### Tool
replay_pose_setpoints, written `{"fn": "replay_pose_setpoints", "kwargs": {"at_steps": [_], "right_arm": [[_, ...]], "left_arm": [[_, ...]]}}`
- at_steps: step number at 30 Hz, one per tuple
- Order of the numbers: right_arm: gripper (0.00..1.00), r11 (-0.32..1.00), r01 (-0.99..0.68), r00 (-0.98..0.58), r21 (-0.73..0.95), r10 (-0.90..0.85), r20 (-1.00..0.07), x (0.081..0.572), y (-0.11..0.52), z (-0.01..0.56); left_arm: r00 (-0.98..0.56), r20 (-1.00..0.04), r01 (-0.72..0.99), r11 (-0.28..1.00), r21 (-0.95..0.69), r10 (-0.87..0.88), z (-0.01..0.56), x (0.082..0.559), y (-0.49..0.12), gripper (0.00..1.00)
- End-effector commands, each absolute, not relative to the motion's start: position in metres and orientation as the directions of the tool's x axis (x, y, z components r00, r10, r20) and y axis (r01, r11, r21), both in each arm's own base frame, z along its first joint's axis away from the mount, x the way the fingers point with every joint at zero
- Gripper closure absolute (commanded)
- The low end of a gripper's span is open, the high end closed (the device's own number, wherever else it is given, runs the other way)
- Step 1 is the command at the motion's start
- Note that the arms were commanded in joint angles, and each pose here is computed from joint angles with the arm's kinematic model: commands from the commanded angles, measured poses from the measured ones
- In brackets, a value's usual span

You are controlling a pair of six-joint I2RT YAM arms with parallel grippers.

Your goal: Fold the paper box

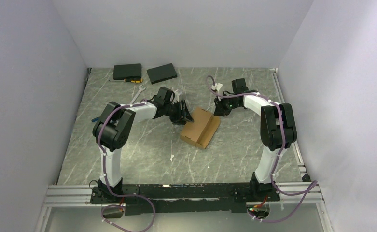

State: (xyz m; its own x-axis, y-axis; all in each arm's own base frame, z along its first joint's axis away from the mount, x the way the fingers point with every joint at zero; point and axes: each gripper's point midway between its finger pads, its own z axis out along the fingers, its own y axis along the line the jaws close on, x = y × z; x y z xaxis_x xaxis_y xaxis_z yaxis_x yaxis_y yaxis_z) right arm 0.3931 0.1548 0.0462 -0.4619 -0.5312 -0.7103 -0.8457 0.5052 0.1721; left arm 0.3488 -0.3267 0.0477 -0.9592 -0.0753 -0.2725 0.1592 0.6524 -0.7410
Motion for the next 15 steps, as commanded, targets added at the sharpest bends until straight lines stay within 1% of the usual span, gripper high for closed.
{"fn": "replay_pose_setpoints", "kwargs": {"at_steps": [1, 2, 3, 8, 15], "right_arm": [[0.93, 0.453, -0.883, -0.386, 0.127, -0.543, -0.746, 0.398, 0.161, 0.062], [0.99, 0.446, -0.885, -0.386, 0.131, -0.547, -0.743, 0.397, 0.161, 0.062], [1.00, 0.439, -0.888, -0.384, 0.135, -0.549, -0.742, 0.395, 0.162, 0.062], [1.00, 0.401, -0.911, -0.338, 0.101, -0.583, -0.739, 0.384, 0.163, 0.060], [1.00, 0.300, -0.952, -0.163, -0.053, -0.649, -0.743, 0.367, 0.168, 0.068]], "left_arm": [[-0.967, -0.248, 0.132, 0.711, -0.690, -0.062, 0.023, 0.345, -0.314, 0.43], [-0.967, -0.249, 0.134, 0.711, -0.691, -0.060, 0.023, 0.344, -0.314, 0.43], [-0.966, -0.251, 0.135, 0.711, -0.690, -0.061, 0.024, 0.345, -0.314, 0.43], [-0.966, -0.251, 0.136, 0.711, -0.690, -0.059, 0.025, 0.344, -0.314, 0.43], [-0.966, -0.250, 0.134, 0.711, -0.691, -0.061, 0.024, 0.344, -0.314, 0.43]]}}
